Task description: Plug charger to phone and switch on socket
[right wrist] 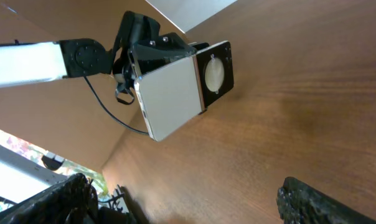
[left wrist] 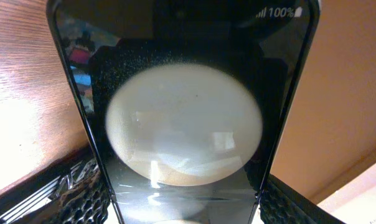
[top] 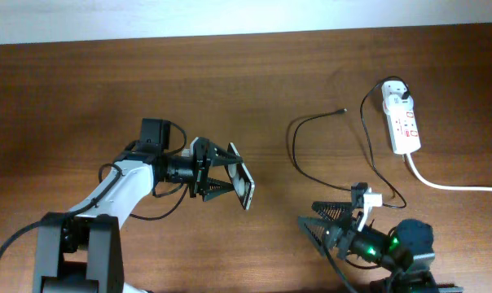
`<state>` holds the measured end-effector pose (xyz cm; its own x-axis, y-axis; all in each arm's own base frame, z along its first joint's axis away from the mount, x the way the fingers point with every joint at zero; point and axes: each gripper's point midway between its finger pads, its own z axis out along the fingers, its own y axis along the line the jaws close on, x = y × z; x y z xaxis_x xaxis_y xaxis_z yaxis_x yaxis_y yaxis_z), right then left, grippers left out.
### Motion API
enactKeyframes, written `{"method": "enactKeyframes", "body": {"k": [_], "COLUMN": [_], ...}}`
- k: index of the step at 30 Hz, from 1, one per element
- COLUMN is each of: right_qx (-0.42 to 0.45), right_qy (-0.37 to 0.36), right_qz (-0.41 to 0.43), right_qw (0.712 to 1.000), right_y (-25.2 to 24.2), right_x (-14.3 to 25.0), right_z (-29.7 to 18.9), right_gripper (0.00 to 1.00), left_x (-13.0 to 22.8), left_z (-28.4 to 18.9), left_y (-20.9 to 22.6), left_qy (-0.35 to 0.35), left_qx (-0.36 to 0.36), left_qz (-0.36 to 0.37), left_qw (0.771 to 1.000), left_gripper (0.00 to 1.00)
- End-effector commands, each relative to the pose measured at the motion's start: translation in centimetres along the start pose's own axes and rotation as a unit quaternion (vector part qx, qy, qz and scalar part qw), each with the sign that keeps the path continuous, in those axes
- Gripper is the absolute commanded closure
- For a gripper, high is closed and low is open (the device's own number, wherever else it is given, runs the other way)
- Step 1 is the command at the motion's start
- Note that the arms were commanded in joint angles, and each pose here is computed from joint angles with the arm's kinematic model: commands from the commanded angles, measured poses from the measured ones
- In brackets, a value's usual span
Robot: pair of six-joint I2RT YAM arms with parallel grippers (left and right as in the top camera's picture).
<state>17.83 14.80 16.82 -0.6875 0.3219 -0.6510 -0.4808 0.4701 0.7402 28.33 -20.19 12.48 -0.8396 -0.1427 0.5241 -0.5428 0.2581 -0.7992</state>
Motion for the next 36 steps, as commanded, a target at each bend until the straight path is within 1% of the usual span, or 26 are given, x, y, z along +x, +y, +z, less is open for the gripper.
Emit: {"method": "enactKeyframes", "body": {"k": [1,5,7,8,11,12,13,16,17,18,19,21,22,24,25,26,27,30,31,33,34,35,36], "right_qx": [0.059,0.156,0.175,0.191,0.237,0.236,0.242,0.258,0.25,0.247,0.245,0.244,0.244,0.242,0.236,0.232,0.232,0.215,0.21,0.209,0.209,0.206,0.201], "right_qy": [0.011,0.082,0.109,0.109,0.066,0.067,0.065,0.073,0.084,0.089,0.096,0.099,0.1,0.102,0.106,0.109,0.109,0.123,0.126,0.127,0.126,0.123,0.116], "right_qz": [-0.045,-0.063,-0.112,-0.126,-0.161,-0.168,-0.175,-0.129,-0.125,-0.123,-0.122,-0.121,-0.121,-0.121,-0.119,-0.118,-0.118,-0.113,-0.112,-0.111,-0.111,-0.112,-0.113], "right_qw": [0.997,0.982,0.972,0.967,0.956,0.955,0.952,0.955,0.956,0.957,0.957,0.957,0.957,0.957,0.959,0.959,0.959,0.962,0.963,0.963,0.963,0.964,0.966], "right_y": [-0.3,-0.8,1.0,1.2,2.1,2.3,1.9,-0.3,-0.6,-0.7,-0.8,-0.9,-0.9,-0.8,-0.7,-0.5,-0.5,0.0,0.1,0.1,0.2,0.4,0.9], "right_x": [-2.9,-5.5,-5.7,-5.6,-5.4,-5.0,-4.4,-2.9,-2.2,-1.9,-1.5,-1.3,-1.3,-1.2,-1.0,-0.9,-0.9,-0.3,-0.2,-0.2,-0.2,-0.4,-0.8], "right_z": [0.4,1.8,4.3,4.9,8.0,8.9,10.7,13.8,14.7,15.1,15.3,15.3,15.3,15.4,15.4,15.5,15.5,15.6,15.7,15.7,15.6,15.6,15.4], "right_gripper": [0.01,0.01,0.01,0.01,0.01,0.01,0.01,0.01,0.02,0.08,0.22,0.32,0.42,0.58,0.59,0.63,0.73,0.91,0.95,0.96,0.96,0.96,0.96], "left_x": [0.2,-0.8,-1.2,-1.3,-1.3,-1.3,-1.3,-1.2,-1.2,-1.2,-1.2,-1.2,-1.2,-1.2,-1.2,-1.2,-1.2,-1.2,-1.2,-1.2,-1.1,-1.0,-0.7], "left_z": [-0.1,-0.1,-0.1,-0.1,-0.1,-0.1,-0.1,-0.1,-0.1,-0.1,-0.1,-0.1,-0.1,-0.1,-0.1,-0.1,-0.1,-0.1,-0.1,-0.1,-0.1,-0.1,-0.2], "left_y": [-0.6,-0.3,-1.1,-1.2,-1.2,-1.2,-1.2,-1.2,-1.2,-1.2,-1.2,-1.2,-1.2,-1.2,-1.2,-1.2,-1.2,-1.2,-1.2,-1.3,-1.3,-1.7,-3.0], "left_qy": [0.01,-0.015,-0.021,-0.021,-0.022,-0.022,-0.022,-0.02,-0.02,-0.02,-0.02,-0.02,-0.02,-0.02,-0.02,-0.02,-0.02,-0.02,-0.02,-0.02,-0.017,-0.013,0.001], "left_qx": [0.013,0.0,0.009,0.011,0.011,0.011,0.012,0.012,0.012,0.012,0.012,0.012,0.012,0.012,0.012,0.012,0.012,0.012,0.012,0.012,0.014,0.02,0.042], "left_qz": [0.018,0.002,0.004,0.005,0.003,0.004,0.004,0.003,0.004,0.004,0.004,0.004,0.004,0.004,0.004,0.004,0.004,0.004,0.004,0.004,0.004,0.017,0.061], "left_qw": [1.0,1.0,1.0,1.0,1.0,1.0,1.0,1.0,1.0,1.0,1.0,1.0,1.0,1.0,1.0,1.0,1.0,1.0,1.0,1.0,1.0,1.0,0.997], "left_gripper": [0.29,0.29,0.29,0.29,0.29,0.29,0.29,0.29,0.29,0.29,0.29,0.29,0.29,0.28,0.28,0.28,0.28,0.28,0.27,0.19,0.1,0.03,0.01]}}
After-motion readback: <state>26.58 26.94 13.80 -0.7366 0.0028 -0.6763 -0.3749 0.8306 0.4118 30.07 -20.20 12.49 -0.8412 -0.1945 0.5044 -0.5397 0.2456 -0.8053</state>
